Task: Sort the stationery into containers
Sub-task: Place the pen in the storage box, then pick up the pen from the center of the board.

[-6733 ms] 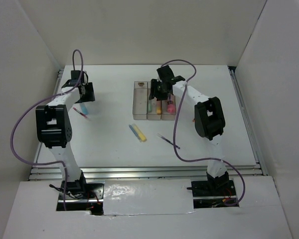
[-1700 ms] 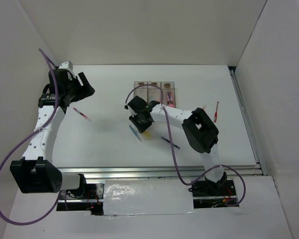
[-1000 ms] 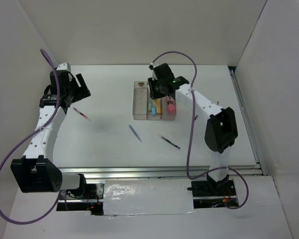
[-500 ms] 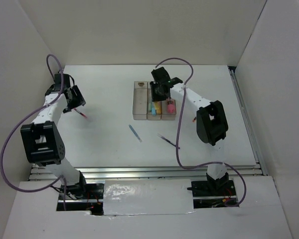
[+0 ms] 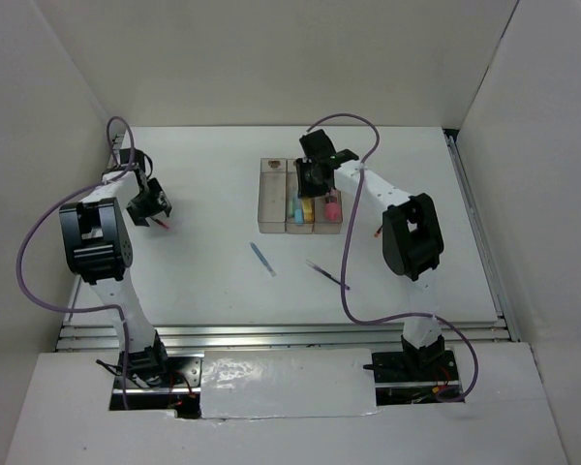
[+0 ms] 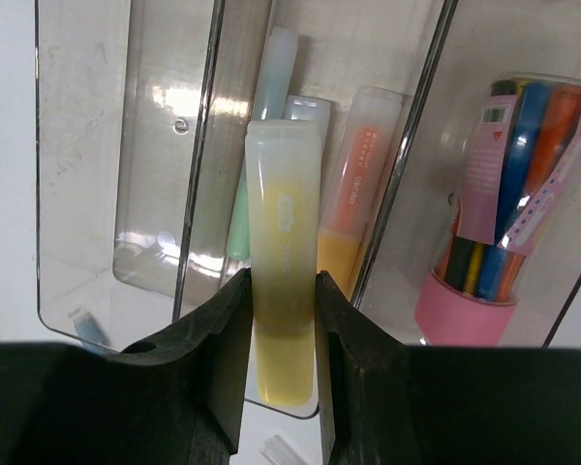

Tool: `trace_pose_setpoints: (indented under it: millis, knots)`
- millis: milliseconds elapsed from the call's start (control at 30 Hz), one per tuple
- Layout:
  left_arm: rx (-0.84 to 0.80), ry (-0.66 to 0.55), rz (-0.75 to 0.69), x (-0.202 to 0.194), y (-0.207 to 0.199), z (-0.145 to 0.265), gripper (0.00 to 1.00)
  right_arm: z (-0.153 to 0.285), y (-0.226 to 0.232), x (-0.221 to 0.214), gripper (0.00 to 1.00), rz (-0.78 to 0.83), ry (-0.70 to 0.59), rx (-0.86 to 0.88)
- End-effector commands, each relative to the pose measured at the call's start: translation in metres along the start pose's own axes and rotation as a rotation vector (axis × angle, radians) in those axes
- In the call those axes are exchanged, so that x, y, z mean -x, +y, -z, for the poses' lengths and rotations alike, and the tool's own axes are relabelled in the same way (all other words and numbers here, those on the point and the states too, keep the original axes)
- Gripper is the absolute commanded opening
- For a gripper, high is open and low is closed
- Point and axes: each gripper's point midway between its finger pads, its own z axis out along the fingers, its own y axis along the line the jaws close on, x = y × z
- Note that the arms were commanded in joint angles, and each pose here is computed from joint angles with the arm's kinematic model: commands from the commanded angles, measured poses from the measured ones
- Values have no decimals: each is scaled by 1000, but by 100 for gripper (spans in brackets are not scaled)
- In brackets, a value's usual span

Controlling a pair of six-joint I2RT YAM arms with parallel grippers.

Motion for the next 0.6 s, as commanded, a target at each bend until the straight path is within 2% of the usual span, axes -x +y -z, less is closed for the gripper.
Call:
trace_pose_setpoints:
  millis: [0,67,133,167,233,400,500,533,567]
  knots:
    - [29,18,11,3,1,-9,71,1,8,12,34,-7,-28,29]
    - [55,42,4,-5,6,-17,70,1,11,9,34,-8,-17,47]
    - [68,58,-1,-13,11,-22,67,0,14,5,44,-11,-7,53]
    - [59,67,-8,-16,10,-24,63,0,14,5,50,-13,-4,52]
    - [56,80,-27,-25,11,-29,49,4,15,5,55,-11,-6,55]
    - [37,94,-80,-35,1,-31,30,40,39,17,56,29,-28,146]
    - [-14,79,-132,-31,-19,-22,15,82,54,28,55,82,-86,195]
    - [-43,62,-153,-27,-31,-15,8,104,57,34,55,94,-120,211]
    - [-95,45,-168,-21,-46,-7,3,109,56,26,55,115,-112,219]
